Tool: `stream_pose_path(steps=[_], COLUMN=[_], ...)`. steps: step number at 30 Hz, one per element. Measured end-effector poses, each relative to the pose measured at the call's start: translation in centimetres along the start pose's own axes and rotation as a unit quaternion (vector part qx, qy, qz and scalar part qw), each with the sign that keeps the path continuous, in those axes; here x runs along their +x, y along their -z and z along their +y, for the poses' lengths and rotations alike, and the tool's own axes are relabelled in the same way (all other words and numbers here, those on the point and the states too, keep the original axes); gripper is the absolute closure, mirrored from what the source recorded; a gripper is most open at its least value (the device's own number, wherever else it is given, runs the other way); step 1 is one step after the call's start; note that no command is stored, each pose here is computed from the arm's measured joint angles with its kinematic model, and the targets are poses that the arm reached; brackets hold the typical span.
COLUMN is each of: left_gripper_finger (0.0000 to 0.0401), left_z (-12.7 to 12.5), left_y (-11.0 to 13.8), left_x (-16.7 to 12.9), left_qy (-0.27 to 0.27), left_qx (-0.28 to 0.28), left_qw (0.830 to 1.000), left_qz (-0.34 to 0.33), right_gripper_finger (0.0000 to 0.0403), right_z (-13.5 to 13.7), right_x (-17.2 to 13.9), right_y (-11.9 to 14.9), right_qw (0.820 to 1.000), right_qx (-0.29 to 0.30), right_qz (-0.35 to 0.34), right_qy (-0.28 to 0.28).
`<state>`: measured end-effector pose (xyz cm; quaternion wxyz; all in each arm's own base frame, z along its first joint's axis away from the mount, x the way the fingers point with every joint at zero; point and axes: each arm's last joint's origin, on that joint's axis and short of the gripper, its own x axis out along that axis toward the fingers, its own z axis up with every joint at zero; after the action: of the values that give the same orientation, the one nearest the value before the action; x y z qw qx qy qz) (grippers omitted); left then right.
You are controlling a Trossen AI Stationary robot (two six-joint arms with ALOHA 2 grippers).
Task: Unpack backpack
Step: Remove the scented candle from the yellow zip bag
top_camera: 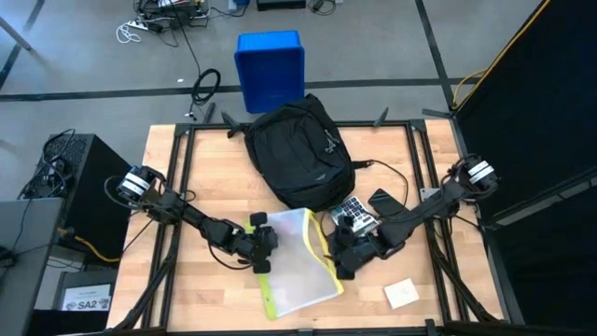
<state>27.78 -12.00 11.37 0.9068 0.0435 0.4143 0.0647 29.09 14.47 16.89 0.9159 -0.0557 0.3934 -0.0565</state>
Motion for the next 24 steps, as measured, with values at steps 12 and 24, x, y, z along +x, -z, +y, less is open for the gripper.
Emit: stream_pose_path(steps=[12,24], left_gripper_finger=[0.0336,0.0348], left_z=[-0.8,-1.4], left_y=[-0.7,-1.6], left_x=[-0.3,-0.6], left_qy=[0.028,0.035], left_qx=[0.013,0.021], left_qw=[0.999,0.999], left_qz=[-0.011,-0.028], right_gripper_finger=[0.02,0.0122], right_z=[-2.7,-2.1], right_x=[4.9,5.9], right_y=[-2.3,-2.2], right_qw=[0.996,0.994], right_qx=[-0.001,-0.021], right_qz=[-0.091,-0.104], right_qy=[-0.007,-0.039])
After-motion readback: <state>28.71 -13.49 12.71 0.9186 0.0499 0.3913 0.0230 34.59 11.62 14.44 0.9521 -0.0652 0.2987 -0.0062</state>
